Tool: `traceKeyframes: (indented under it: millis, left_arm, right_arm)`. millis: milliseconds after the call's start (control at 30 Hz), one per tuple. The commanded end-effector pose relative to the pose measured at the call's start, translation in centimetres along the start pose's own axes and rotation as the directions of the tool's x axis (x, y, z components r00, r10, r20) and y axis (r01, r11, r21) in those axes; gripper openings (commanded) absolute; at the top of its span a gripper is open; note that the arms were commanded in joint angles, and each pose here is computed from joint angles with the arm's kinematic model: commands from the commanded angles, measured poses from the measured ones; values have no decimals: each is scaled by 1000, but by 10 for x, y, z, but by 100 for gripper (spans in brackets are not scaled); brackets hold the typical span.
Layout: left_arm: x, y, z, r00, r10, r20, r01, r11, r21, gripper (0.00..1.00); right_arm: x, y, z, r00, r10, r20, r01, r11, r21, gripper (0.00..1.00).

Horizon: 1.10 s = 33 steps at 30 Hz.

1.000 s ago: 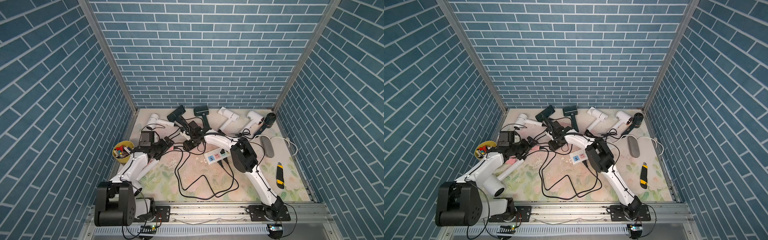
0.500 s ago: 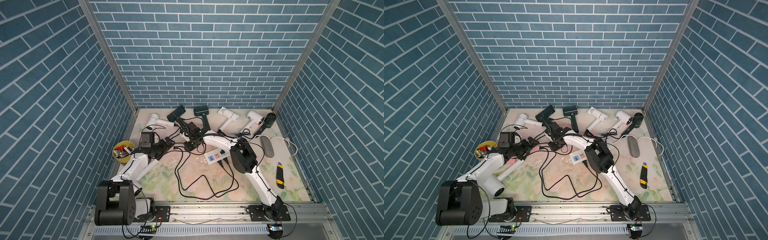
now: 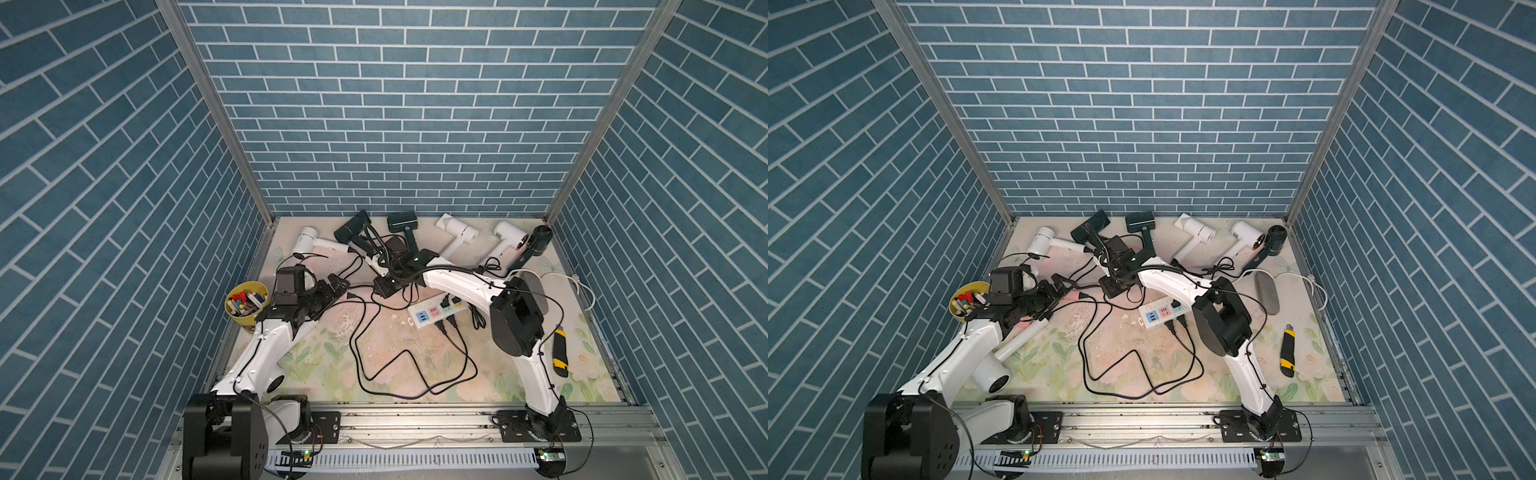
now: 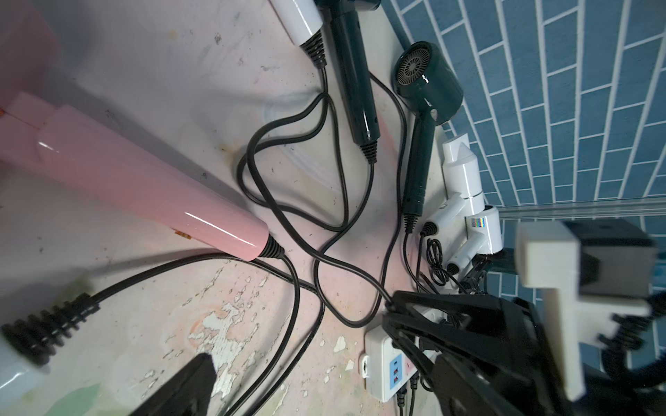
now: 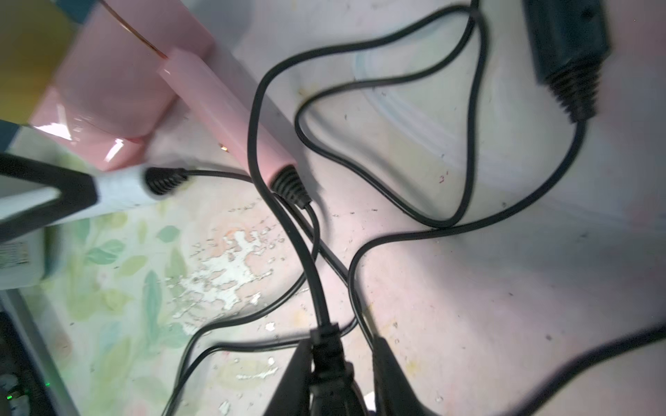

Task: Charge the blow dryers
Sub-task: Pick up the plug from the center of the board.

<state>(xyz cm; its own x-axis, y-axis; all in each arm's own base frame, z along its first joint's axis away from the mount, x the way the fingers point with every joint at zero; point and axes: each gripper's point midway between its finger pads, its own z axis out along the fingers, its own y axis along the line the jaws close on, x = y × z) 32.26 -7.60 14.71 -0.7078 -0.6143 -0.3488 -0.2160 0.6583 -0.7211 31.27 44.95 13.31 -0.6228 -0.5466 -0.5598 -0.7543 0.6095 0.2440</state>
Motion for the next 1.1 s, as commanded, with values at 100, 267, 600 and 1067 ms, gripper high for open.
traceKeyframes:
  millis: [100, 267, 600, 1067]
  left_arm:
    - [3, -12, -20, 999, 36, 26, -37, 999, 39, 99]
    - [4, -24, -34, 997, 68, 32, -70, 996, 59, 99]
    - [62, -88, -50, 913, 395, -99, -382, 915, 128, 98]
    - [160, -132, -2, 631, 758, -168, -696, 648, 310, 90]
  right_arm:
    - [-4, 23, -59, 992, -2, 129, 7, 999, -40, 11]
    - [27, 31, -93, 989, 19, 143, -7, 997, -78, 12]
    - [141, 17, -112, 998, 45, 41, -43, 998, -53, 11]
    - [185, 9, -153, 997, 26, 72, -24, 999, -38, 12]
